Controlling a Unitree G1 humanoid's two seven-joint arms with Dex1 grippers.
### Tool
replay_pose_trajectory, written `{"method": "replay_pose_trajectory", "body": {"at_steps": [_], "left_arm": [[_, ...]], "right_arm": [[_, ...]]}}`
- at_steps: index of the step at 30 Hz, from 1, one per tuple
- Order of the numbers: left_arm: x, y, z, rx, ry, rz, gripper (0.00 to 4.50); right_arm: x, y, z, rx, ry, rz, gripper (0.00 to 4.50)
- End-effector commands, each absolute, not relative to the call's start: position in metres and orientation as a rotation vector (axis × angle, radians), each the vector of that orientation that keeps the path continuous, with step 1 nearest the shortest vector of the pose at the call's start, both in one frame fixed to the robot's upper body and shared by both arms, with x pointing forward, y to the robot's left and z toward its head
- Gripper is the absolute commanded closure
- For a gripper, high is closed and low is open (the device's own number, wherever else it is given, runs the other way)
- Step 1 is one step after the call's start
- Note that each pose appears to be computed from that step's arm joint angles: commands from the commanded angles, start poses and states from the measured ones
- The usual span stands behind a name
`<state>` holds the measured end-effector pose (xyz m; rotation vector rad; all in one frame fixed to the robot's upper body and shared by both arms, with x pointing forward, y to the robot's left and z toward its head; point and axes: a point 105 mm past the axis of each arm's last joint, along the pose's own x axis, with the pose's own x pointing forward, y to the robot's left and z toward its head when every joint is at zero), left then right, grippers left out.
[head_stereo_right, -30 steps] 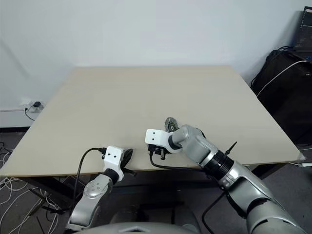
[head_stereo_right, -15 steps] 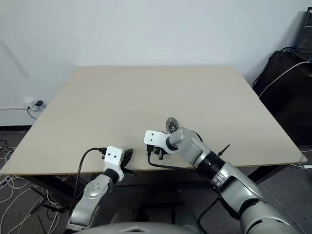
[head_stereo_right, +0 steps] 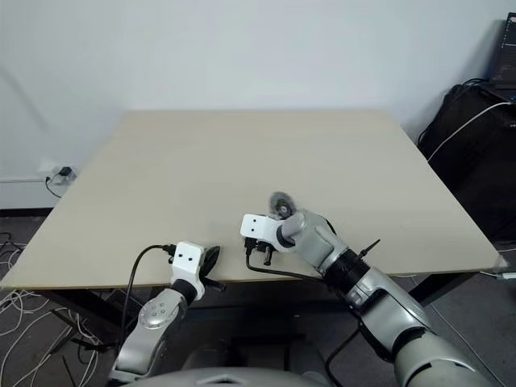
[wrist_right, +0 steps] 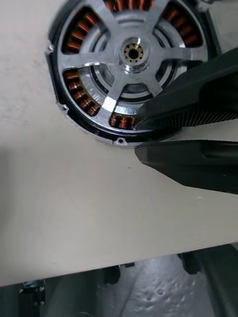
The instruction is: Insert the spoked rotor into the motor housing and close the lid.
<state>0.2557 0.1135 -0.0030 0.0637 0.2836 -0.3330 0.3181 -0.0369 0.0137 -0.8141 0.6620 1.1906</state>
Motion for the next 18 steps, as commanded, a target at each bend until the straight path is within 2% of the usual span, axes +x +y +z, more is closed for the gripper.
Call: {"method": "replay_pose_trajectory", "body": {"at_steps": [1,13,18], "left_arm": [[0.260,0.112,0.010,0.062,0.229,-0.333,4.50],[0.261,0.112,0.008,0.061,0.232,-0.332,4.50],[0.260,0.110,0.006,0.057,0.239,-0.339,4.50]], "right_arm": [[0.327,-0.040,0.023,-0.814,0.635,1.151,4.40],[0.330,-0.040,0.028,-0.571,0.739,1.003,4.40],[0.319,-0.042,0.028,-0.482,0.798,0.991,4.40]]}}
